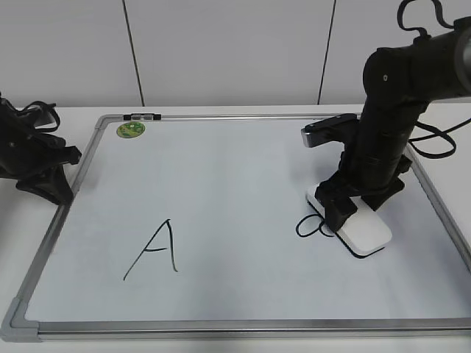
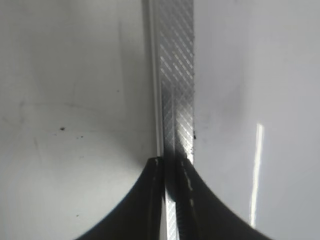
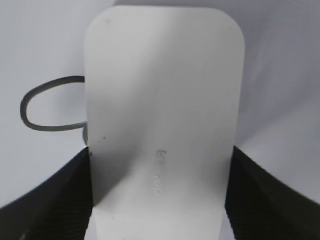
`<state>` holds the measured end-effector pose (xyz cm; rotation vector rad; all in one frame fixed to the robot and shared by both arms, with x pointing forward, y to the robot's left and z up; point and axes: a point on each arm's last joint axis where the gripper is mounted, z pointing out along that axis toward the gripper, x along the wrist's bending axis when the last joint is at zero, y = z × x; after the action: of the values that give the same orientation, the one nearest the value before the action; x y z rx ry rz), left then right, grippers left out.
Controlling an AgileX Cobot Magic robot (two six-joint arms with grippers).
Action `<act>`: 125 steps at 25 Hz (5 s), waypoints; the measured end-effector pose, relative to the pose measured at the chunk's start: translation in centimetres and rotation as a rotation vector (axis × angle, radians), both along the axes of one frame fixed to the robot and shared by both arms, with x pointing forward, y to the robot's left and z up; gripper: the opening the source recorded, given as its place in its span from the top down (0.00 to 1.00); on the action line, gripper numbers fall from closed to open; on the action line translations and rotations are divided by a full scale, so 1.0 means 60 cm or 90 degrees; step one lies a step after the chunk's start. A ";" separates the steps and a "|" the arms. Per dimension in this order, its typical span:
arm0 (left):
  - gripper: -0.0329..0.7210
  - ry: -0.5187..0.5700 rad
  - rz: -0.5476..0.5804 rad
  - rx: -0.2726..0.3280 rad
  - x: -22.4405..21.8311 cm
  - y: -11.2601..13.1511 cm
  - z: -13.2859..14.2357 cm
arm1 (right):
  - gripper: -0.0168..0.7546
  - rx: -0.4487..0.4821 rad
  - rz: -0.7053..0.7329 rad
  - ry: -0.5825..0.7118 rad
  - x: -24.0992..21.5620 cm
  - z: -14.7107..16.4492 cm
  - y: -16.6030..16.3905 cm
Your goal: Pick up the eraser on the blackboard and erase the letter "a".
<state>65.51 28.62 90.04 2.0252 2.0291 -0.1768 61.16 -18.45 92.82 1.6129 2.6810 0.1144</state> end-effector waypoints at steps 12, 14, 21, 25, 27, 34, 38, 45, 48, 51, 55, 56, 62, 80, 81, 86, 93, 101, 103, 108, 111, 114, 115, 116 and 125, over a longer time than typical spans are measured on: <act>0.91 0.000 -0.001 0.001 0.000 0.000 0.000 | 0.28 -0.032 0.114 0.009 -0.030 -0.006 0.087; 0.91 0.000 -0.001 0.001 0.000 0.000 0.000 | 0.28 -0.033 0.134 0.010 -0.038 -0.005 0.105; 0.91 0.000 -0.002 0.003 0.000 0.001 0.000 | 0.28 -0.035 0.160 0.013 -0.048 -0.006 0.122; 0.91 0.000 -0.002 0.004 0.000 0.001 0.000 | 0.28 -0.040 0.156 0.011 -0.048 -0.006 0.122; 0.91 0.000 -0.002 0.004 0.000 0.001 0.000 | 0.28 -0.043 0.150 0.012 -0.049 -0.006 0.122; 0.91 0.000 -0.003 0.005 0.000 0.001 0.000 | 0.28 -0.053 0.134 0.009 -0.046 -0.006 0.117; 0.91 -0.001 -0.004 0.006 0.000 0.001 0.000 | 0.28 -0.063 0.118 0.005 -0.045 -0.006 0.115; 0.91 -0.001 -0.004 0.006 0.000 0.001 0.000 | 0.28 -0.055 0.068 0.017 -0.033 -0.006 0.088; 0.91 -0.001 -0.004 0.006 0.000 0.001 0.000 | 0.28 -0.054 0.036 0.024 -0.022 -0.006 0.060; 0.91 -0.001 -0.004 0.007 0.000 0.002 0.000 | 0.28 -0.054 0.008 0.030 -0.014 -0.006 0.035; 0.91 -0.001 -0.004 0.007 0.000 0.002 0.000 | 0.28 -0.054 -0.015 0.035 -0.006 -0.005 0.013; 0.91 -0.001 -0.004 0.007 0.000 0.002 0.000 | 0.28 -0.055 -0.018 0.036 -0.005 -0.004 0.010; 0.91 -0.001 -0.005 0.008 0.000 0.002 0.000 | 0.28 -0.085 -0.019 0.044 0.003 0.009 -0.008; 0.91 -0.002 -0.005 0.008 0.000 0.002 0.000 | 0.28 -0.013 -0.163 -0.039 -0.016 0.167 -0.115; 0.91 -0.002 -0.005 0.008 0.000 0.002 0.000 | 0.28 -0.014 -0.176 -0.040 -0.015 0.167 -0.126; 0.91 -0.002 -0.005 0.008 0.000 0.002 0.000 | 0.28 0.009 -0.249 -0.060 -0.005 0.168 -0.184; 0.91 -0.001 -0.005 0.008 0.000 0.002 0.000 | 0.28 0.030 -0.287 -0.044 0.013 0.133 -0.208; 0.91 -0.001 -0.005 0.008 0.000 0.002 0.000 | 0.28 0.031 -0.293 -0.015 0.050 0.072 -0.208; 0.91 -0.001 -0.005 0.008 0.000 0.002 0.000 | 0.28 0.027 -0.291 -0.012 0.061 0.060 -0.210; 0.90 -0.001 -0.005 0.008 0.000 0.002 0.000 | 0.28 0.026 -0.291 -0.015 0.085 0.045 -0.211; 0.90 -0.001 -0.005 0.008 0.000 0.002 0.000 | 0.28 0.025 -0.291 -0.013 0.092 0.037 -0.211; 0.90 -0.001 -0.005 0.008 0.000 0.002 0.000 | 0.28 0.024 -0.290 -0.008 0.092 0.032 -0.211; 0.90 -0.001 -0.005 0.008 0.000 0.002 0.000 | 0.28 0.023 -0.290 -0.008 0.092 0.032 -0.212; 0.90 -0.001 -0.005 0.008 0.000 0.002 0.000 | 0.28 0.022 -0.289 -0.009 0.093 0.032 -0.212; 0.90 -0.001 -0.006 0.009 0.000 0.002 -0.001 | 0.28 0.016 -0.288 0.026 0.087 0.023 -0.212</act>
<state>65.50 28.74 90.01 2.0430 2.0263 -0.1629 66.38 -31.15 94.19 2.1977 2.2722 0.1094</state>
